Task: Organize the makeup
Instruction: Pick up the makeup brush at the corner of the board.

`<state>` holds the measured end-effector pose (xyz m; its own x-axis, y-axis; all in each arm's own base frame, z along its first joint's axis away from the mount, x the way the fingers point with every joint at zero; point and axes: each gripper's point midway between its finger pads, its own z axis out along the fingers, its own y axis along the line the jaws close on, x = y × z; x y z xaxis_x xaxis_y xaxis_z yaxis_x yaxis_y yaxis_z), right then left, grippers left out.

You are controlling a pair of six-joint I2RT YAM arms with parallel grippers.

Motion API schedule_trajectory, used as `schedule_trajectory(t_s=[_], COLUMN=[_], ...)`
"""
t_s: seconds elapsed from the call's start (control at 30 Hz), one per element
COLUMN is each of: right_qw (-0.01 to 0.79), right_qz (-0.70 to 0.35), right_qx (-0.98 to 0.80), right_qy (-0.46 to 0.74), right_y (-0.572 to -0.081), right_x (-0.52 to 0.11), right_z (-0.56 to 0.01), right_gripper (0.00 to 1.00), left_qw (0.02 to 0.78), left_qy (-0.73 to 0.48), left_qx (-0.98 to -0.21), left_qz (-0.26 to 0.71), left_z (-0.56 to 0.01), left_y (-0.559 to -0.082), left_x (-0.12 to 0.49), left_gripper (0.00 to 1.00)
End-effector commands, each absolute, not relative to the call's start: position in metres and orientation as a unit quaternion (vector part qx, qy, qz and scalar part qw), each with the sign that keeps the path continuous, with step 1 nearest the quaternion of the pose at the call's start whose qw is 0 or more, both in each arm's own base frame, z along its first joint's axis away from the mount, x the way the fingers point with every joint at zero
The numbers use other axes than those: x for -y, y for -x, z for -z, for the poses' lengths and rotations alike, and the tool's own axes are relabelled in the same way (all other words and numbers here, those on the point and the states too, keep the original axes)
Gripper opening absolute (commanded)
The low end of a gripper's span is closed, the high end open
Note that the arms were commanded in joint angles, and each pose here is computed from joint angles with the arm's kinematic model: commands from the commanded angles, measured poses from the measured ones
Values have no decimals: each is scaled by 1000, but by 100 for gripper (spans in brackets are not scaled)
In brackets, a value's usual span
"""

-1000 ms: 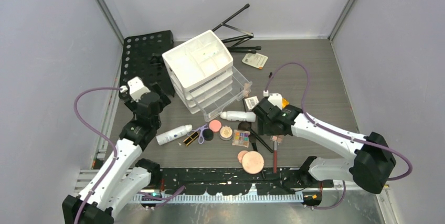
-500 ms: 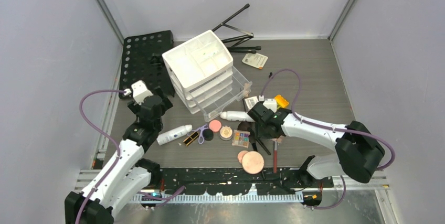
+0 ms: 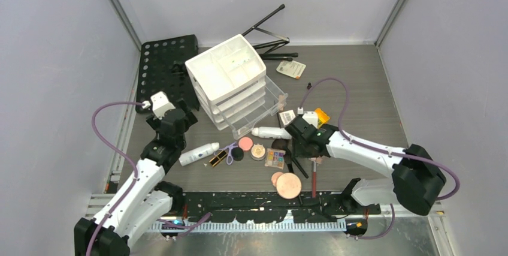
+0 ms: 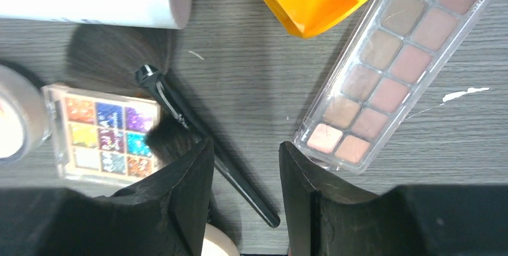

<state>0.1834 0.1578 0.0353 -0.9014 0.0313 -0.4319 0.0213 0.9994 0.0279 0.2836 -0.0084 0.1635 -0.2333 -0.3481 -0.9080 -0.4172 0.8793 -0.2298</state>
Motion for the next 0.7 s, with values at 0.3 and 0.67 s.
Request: schedule_trajectory(t_s=[0.3, 0.67], right_qw=[208, 195], right_qz=[-49, -83], right_qx=[-977, -977], right_qy=[-5, 6], right_y=[-176, -168], right_x=[-168, -180], right_z=[-49, -50], right_gripper=[48, 49], left_qw=[601, 599], left_qy=[251, 248], left_qx=[-759, -762], left_qz=[-14, -15], left_z=[-193, -192], left_y=[-296, -298], left_x=[11, 12], left_gripper=[87, 87])
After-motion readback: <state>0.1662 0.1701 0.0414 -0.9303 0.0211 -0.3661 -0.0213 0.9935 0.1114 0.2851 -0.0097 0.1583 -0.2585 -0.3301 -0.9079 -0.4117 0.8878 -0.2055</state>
